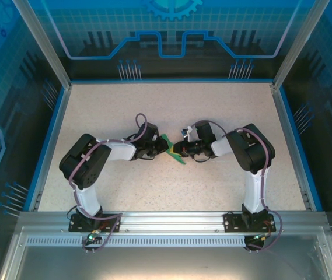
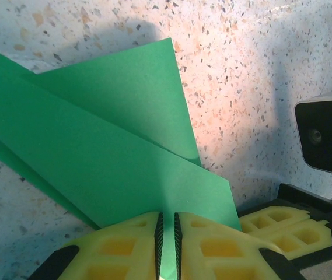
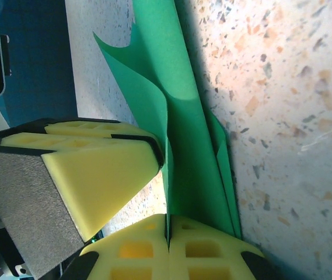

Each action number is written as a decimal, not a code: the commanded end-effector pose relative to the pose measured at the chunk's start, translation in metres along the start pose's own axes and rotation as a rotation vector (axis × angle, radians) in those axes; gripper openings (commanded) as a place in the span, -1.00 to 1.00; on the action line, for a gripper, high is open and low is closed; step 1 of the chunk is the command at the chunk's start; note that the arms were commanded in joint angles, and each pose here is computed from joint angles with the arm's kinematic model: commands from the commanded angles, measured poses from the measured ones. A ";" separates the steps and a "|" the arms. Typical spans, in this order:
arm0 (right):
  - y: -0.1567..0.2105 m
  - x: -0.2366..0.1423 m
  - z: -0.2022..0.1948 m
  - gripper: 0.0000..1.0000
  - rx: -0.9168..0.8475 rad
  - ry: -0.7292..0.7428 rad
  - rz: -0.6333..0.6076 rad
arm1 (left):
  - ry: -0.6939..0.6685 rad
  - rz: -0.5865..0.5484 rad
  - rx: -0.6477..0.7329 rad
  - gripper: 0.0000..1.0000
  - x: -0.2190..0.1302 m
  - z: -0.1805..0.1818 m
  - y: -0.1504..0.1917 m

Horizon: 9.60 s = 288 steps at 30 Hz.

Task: Fold a paper plane with a square sheet of paper (pick it up from the middle)

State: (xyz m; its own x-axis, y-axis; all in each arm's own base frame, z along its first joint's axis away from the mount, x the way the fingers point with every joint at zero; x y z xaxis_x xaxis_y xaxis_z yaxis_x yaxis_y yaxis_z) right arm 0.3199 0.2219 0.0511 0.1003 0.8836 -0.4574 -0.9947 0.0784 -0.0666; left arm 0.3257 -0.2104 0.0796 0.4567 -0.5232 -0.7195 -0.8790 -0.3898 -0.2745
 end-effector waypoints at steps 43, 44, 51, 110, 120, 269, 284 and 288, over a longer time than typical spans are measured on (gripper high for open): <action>0.014 -0.049 0.046 -0.15 -0.265 0.298 -0.016 | -0.114 0.048 0.015 -0.68 0.010 0.020 0.007; 0.016 -0.049 0.046 -0.16 -0.265 0.312 -0.014 | -0.112 0.047 0.016 -0.67 0.010 0.019 0.007; 0.023 -0.040 0.048 -0.04 -0.327 0.459 0.004 | -0.066 0.035 0.002 -0.52 0.003 0.016 0.009; 0.027 0.017 0.010 -0.92 -0.187 0.213 0.182 | 0.064 -0.065 0.038 -0.12 -0.040 -0.004 0.007; 0.022 0.015 -0.004 -0.99 -0.082 0.180 0.187 | 0.086 -0.040 0.043 -0.35 -0.026 -0.008 0.003; 0.045 -0.027 0.068 -0.63 -0.325 0.428 0.147 | -0.191 0.050 -0.066 -0.60 0.012 0.028 0.008; 0.046 -0.004 0.041 -0.74 -0.256 0.428 0.210 | -0.196 0.054 -0.065 -0.60 0.012 0.028 0.008; 0.047 -0.008 0.032 -0.75 -0.239 0.459 0.207 | -0.198 0.054 -0.062 -0.60 0.012 0.028 0.008</action>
State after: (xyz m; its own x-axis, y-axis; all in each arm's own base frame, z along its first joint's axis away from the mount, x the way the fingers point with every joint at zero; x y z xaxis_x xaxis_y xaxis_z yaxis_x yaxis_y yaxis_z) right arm 0.2729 0.2404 0.0887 -0.0317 0.5939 -0.8039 -0.9585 -0.2462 -0.1441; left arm 0.3280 -0.2110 0.0764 0.4272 -0.4868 -0.7619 -0.8772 -0.4274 -0.2188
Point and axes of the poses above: each hand's point on the last joint's axis, 136 mm out from that joint toward the fingers, its own x axis out along the fingers, its own z axis along the line the jaws close on, y = z × x, the point moved 8 cm from there along -x, back along the fingers
